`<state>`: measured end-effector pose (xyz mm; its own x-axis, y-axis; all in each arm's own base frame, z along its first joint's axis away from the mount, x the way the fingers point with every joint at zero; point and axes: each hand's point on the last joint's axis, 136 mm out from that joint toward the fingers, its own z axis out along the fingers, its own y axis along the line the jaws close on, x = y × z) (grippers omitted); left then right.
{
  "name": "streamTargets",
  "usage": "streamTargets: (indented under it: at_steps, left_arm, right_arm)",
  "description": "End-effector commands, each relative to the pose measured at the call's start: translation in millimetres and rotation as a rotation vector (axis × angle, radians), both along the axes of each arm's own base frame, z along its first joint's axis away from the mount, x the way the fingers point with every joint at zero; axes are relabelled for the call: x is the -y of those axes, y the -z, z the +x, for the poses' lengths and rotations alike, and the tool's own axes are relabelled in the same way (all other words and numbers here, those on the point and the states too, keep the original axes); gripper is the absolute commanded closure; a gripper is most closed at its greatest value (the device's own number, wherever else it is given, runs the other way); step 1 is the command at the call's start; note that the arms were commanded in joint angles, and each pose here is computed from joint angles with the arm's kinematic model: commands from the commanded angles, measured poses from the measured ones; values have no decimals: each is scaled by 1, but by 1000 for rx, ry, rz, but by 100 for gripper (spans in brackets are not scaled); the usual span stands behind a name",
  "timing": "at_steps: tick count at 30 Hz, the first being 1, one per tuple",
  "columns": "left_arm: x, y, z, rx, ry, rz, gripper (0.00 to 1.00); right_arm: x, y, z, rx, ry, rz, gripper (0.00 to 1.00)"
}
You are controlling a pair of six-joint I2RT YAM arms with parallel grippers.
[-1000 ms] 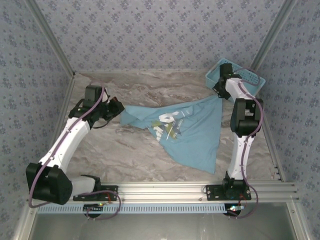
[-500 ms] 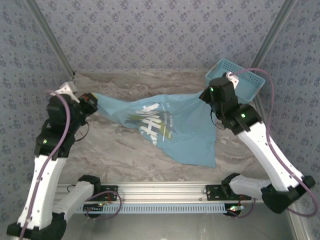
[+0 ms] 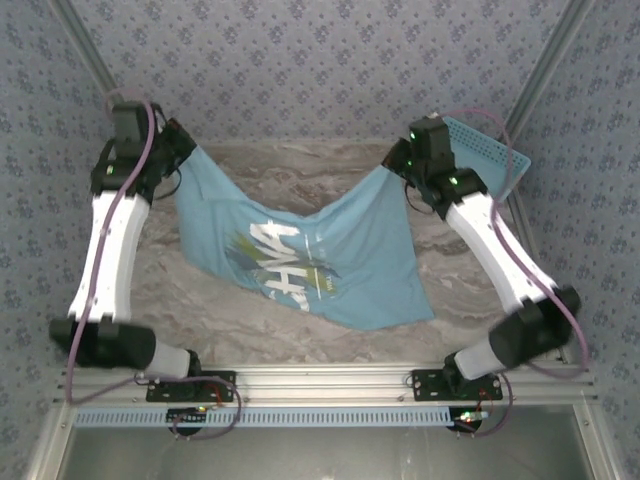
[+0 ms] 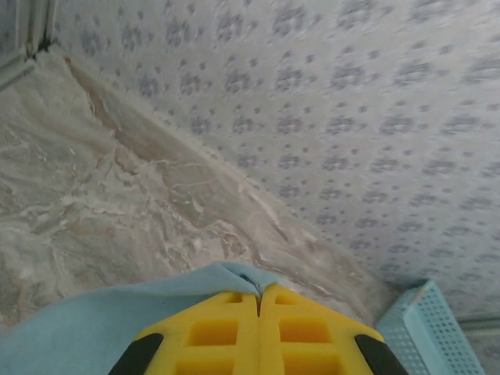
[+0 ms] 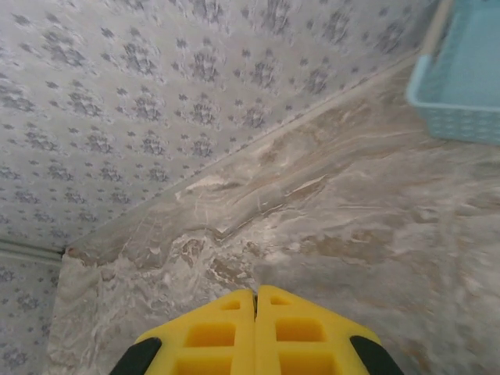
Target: Fold and stack the t-shirts
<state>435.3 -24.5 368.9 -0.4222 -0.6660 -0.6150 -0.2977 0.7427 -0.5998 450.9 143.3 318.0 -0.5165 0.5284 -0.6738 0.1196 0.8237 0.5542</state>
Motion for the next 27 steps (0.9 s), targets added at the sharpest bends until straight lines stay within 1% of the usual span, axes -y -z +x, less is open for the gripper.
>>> streamTargets:
  at_steps: [1,3,4,7,9,12,14,16,18,20,22,23,24,25,26,27]
  left_arm:
    - [-4,-59,26,132,58,-43,100]
    - [-12,-91,42,202,80,-54,100]
    - [-15,-110,46,246,87,-42,100]
    - [-22,-177,43,415,111,-13,100]
    - [-24,-220,27,542,118,-9,100]
    - [-24,-273,-10,711,118,2,100]
    - [-19,-288,-30,751,134,12,100]
    - [-16,-288,-46,729,130,35,100]
    - [-16,-267,-57,627,96,72,100]
    - [-13,-233,-67,490,71,105,100]
    - [-7,-179,-76,331,35,127,100]
    - [-4,-145,-77,257,29,112,100]
    - [-3,-103,-84,184,12,74,100]
    - [-2,-60,-96,111,-16,18,100]
    - [-2,-24,-109,47,-41,-30,100]
    - [2,24,-123,-46,-55,-79,100]
  right_arm:
    - [-17,-68,46,195,-116,104,100]
    - [-12,-96,71,260,-113,132,100]
    - [-8,-112,78,298,-109,150,100]
    - [6,-169,91,444,-96,186,100]
    - [19,-205,93,534,-85,218,100]
    - [40,-244,87,635,-59,271,100]
    - [54,-256,83,658,-42,299,100]
    - [62,-258,80,651,-39,317,100]
    - [63,-243,79,591,-55,329,100]
    - [62,-219,76,516,-49,314,100]
    - [59,-175,68,396,-40,307,100]
    - [60,-143,64,326,-12,302,100]
    - [63,-107,56,246,28,297,100]
    - [63,-67,46,159,63,282,100]
    - [65,-38,33,94,89,265,100]
    - [65,5,19,-5,112,239,100]
